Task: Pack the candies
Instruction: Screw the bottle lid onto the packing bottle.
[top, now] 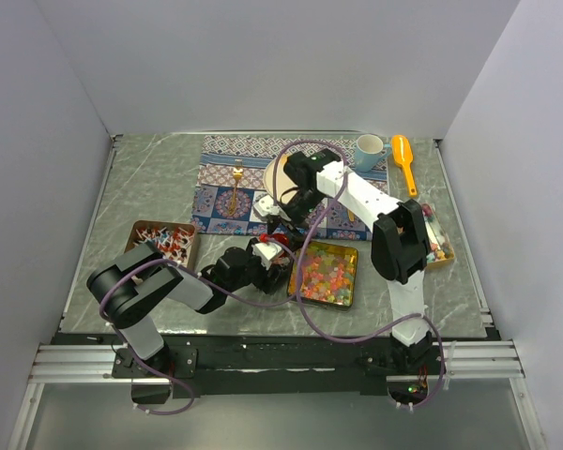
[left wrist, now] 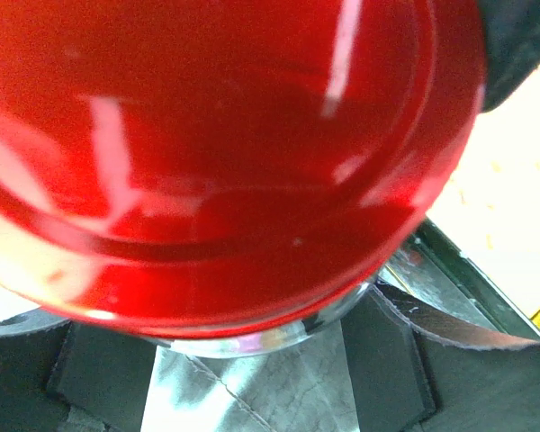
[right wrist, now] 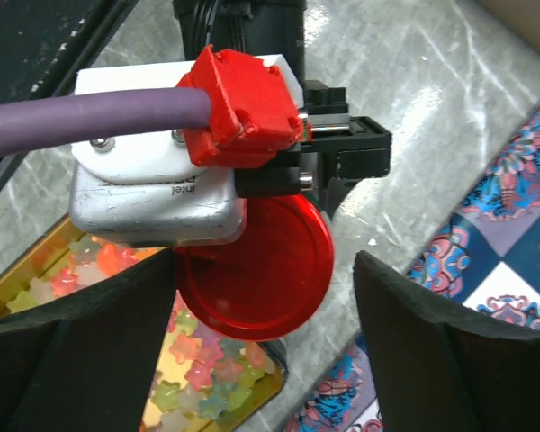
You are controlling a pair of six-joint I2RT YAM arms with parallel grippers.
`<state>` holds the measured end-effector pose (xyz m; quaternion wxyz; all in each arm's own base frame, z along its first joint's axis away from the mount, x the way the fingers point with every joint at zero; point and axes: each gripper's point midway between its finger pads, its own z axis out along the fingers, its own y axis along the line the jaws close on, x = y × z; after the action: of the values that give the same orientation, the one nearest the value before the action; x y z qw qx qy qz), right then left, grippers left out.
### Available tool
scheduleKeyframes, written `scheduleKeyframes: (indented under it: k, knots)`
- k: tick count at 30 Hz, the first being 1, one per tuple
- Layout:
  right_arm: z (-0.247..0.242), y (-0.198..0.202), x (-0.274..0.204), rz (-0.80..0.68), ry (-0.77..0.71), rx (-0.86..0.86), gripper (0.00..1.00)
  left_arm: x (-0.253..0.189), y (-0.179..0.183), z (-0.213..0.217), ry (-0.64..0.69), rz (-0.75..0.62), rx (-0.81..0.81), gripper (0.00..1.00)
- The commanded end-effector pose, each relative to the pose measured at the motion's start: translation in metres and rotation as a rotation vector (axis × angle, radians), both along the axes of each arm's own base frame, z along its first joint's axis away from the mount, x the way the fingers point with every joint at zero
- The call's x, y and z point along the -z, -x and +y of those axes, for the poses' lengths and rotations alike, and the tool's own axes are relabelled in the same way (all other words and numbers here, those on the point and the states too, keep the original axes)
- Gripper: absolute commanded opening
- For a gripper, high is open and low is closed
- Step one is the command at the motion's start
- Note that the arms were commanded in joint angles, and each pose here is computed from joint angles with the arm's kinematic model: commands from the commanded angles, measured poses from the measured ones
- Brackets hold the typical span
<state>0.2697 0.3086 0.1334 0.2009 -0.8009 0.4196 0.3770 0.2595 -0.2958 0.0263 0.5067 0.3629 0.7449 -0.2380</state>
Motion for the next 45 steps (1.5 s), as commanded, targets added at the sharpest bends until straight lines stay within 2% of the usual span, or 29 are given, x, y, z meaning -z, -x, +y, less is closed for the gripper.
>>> scheduleKeyframes:
  k: [1, 3, 9, 14, 15, 16, 23, 27, 28, 31, 32, 33, 40, 43, 45]
  knots:
    - [-0.008, 0.018, -0.009, 0.088, 0.038, 0.013, 0.75, 0.039, 0.016, 0.018, -0.115, 0.116, 0.001, 0.01]
    - [-0.009, 0.02, -0.008, 0.104, 0.047, 0.024, 0.65, 0.038, 0.016, 0.017, -0.114, 0.114, 0.001, 0.01]
    - [-0.024, 0.038, 0.002, 0.208, 0.126, 0.125, 0.53, 0.038, 0.015, 0.018, -0.115, 0.112, -0.003, 0.01]
    - [-0.037, 0.062, 0.012, 0.262, 0.16, 0.244, 0.52, 0.037, 0.014, 0.018, -0.111, 0.107, -0.008, 0.01]
    - [-0.038, 0.062, 0.019, 0.228, 0.153, 0.272, 0.52, 0.037, 0.015, 0.017, -0.109, 0.109, -0.006, 0.01]
    - [-0.039, 0.063, 0.021, 0.267, 0.186, 0.355, 0.52, 0.038, 0.016, 0.018, -0.111, 0.114, -0.005, 0.01]
    - [-0.042, 0.046, 0.054, 0.183, 0.245, 0.625, 0.54, 0.035, 0.014, 0.018, -0.107, 0.105, -0.01, 0.01]
    - [-0.041, 0.041, 0.057, 0.194, 0.28, 0.767, 0.53, 0.035, 0.013, 0.02, -0.107, 0.1, -0.018, 0.01]
    - [-0.041, 0.042, 0.057, 0.197, 0.282, 0.779, 0.54, 0.034, 0.013, 0.02, -0.107, 0.098, -0.021, 0.01]
    - [-0.043, 0.049, 0.046, 0.219, 0.267, 0.797, 0.64, 0.033, 0.014, 0.02, -0.103, 0.092, -0.017, 0.01]
    - [-0.047, 0.052, 0.036, 0.208, 0.246, 0.797, 0.73, 0.033, 0.014, 0.02, -0.102, 0.093, -0.017, 0.01]
    - [-0.049, 0.053, 0.03, 0.195, 0.229, 0.786, 0.98, 0.033, 0.014, 0.02, -0.099, 0.093, -0.017, 0.01]
    - [-0.072, 0.048, -0.018, 0.127, 0.164, 0.75, 1.0, 0.036, 0.014, 0.019, -0.105, 0.102, -0.013, 0.01]
    - [-0.088, 0.031, -0.033, 0.102, 0.139, 0.744, 1.0, 0.036, 0.016, 0.018, -0.103, 0.105, -0.004, 0.01]
    - [-0.095, 0.01, -0.047, 0.038, 0.071, 0.714, 1.0, 0.036, 0.017, 0.017, -0.101, 0.109, 0.004, 0.01]
